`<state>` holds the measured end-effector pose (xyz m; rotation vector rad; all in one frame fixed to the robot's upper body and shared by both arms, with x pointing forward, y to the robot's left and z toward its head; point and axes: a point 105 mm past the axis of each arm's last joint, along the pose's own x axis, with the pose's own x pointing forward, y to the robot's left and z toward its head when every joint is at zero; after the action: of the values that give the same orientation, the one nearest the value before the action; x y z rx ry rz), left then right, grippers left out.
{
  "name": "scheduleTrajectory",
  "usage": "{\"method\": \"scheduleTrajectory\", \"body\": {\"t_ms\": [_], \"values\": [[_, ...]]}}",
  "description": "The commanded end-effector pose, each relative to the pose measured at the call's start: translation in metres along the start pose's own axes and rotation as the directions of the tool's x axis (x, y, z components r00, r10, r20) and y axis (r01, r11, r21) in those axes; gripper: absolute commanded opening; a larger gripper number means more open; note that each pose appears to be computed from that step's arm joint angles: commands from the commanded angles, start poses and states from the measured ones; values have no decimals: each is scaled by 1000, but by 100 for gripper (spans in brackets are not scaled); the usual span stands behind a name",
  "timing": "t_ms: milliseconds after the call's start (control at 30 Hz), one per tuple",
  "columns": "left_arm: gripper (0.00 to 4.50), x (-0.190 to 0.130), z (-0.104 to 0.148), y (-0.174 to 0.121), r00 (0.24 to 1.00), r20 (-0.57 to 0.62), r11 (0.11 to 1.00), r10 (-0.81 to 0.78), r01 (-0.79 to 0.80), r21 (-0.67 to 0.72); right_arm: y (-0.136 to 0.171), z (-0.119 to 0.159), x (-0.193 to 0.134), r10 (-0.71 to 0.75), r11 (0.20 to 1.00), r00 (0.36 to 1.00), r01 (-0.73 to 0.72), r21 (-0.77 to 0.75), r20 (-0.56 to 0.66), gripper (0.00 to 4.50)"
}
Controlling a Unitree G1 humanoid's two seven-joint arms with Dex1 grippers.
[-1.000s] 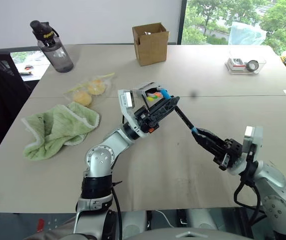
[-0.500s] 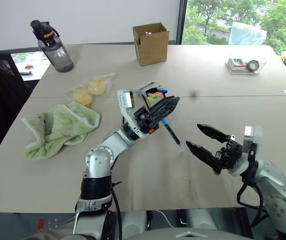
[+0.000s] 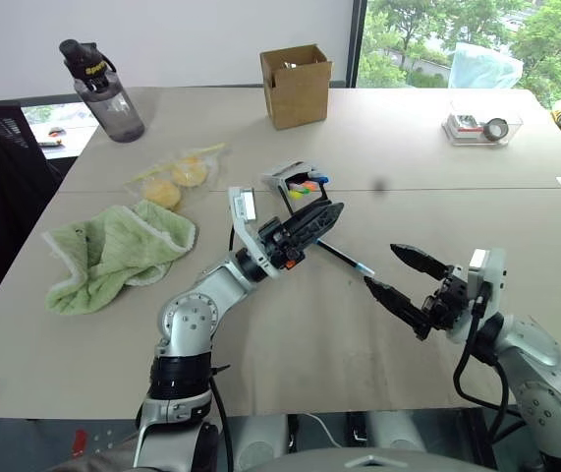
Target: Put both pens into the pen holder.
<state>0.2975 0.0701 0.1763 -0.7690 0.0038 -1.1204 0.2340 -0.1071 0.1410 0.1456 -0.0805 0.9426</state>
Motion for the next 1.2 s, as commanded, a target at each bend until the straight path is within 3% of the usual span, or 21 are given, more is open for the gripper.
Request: {"method": "scheduleTrajectory", "body": {"t_ms": [33,300,467,567,733,767,833,967,1100,1200], "values": [[370,-13,8,-5,1000,0,998,6,-6,60,-2,-3,5,-10,999,999,9,-44,-35,450],[370,-47,9,6,987,-104,977,121,-99,191,-43,-40,33,-146,982,960,110,-155,-239,450],[370,-69,-8,18,927,-313,915,205,-68,398,-73,-60,40,-239,966,902,185,-180,-360,450],[367,-76,-9,20,905,-360,890,225,-40,455,-70,-77,31,-203,966,869,101,-239,-451,372],[367,-76,-9,19,912,-352,894,212,-36,446,-66,-78,26,-184,967,875,80,-242,-447,132],[367,-75,-11,19,915,-349,902,203,-36,430,-63,-76,26,-180,968,881,79,-238,-438,66],[367,-72,-13,18,925,-334,918,184,-40,395,-59,-73,25,-168,970,895,76,-229,-414,1],[367,-54,-17,12,972,-209,968,111,-59,242,-45,-56,23,-130,988,944,99,-116,-302,2],[367,-35,-12,3,998,-32,998,57,-56,41,-10,-21,18,41,998,995,-36,58,-94,2],[367,-27,-15,-3,1000,11,998,29,-29,-55,3,-6,18,88,989,996,-87,117,-2,2]]}}
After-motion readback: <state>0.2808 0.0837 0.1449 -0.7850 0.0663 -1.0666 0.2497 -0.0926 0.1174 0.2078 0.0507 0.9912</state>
